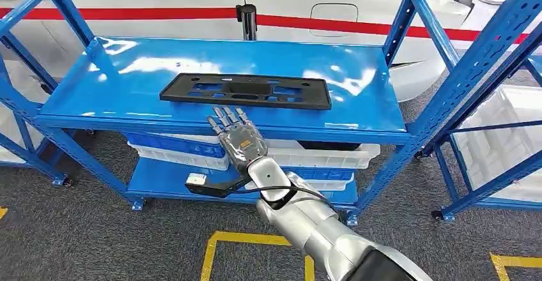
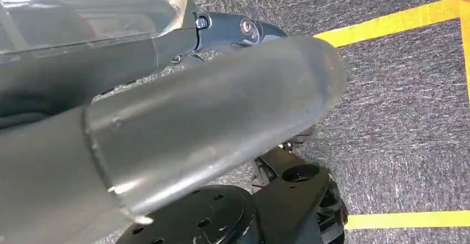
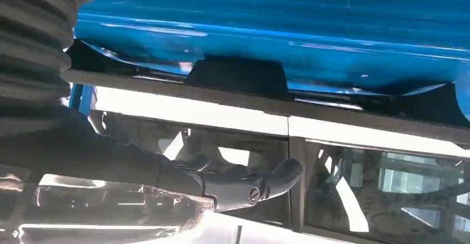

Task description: Take the parts from the cabinet and place them on the table.

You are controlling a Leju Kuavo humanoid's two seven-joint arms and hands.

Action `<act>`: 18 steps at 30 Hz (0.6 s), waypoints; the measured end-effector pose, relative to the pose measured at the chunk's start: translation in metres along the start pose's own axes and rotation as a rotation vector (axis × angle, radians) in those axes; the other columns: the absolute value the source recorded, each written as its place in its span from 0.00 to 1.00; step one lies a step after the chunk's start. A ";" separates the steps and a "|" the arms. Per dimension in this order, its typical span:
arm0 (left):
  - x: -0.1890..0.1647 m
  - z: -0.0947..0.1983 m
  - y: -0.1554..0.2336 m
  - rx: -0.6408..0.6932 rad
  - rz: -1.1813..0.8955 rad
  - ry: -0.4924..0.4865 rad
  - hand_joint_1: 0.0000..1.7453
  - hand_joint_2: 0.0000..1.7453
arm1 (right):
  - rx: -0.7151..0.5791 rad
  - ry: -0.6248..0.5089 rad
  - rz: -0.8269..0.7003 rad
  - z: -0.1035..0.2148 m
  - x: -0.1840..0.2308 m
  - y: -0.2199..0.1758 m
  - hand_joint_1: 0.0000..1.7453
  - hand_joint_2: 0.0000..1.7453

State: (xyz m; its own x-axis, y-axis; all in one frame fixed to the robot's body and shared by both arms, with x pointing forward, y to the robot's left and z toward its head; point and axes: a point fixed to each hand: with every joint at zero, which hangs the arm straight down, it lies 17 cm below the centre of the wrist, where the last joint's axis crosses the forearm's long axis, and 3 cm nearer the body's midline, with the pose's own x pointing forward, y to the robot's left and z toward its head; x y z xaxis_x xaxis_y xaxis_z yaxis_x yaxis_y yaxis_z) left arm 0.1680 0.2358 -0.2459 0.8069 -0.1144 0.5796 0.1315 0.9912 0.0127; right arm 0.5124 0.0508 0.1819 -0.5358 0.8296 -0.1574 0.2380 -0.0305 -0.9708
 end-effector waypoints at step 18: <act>0.001 0.000 -0.001 0.003 -0.001 -0.002 0.00 0.00 | -0.003 -0.009 -0.007 0.002 0.003 0.002 0.00 1.00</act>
State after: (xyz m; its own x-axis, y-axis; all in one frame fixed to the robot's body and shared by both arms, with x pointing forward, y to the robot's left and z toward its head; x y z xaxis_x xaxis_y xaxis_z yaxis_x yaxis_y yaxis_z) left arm 0.1691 0.2351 -0.2457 0.8058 -0.1150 0.5809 0.1304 0.9913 0.0154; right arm 0.5093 0.0522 0.1790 -0.5449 0.8246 -0.1521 0.2368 -0.0227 -0.9713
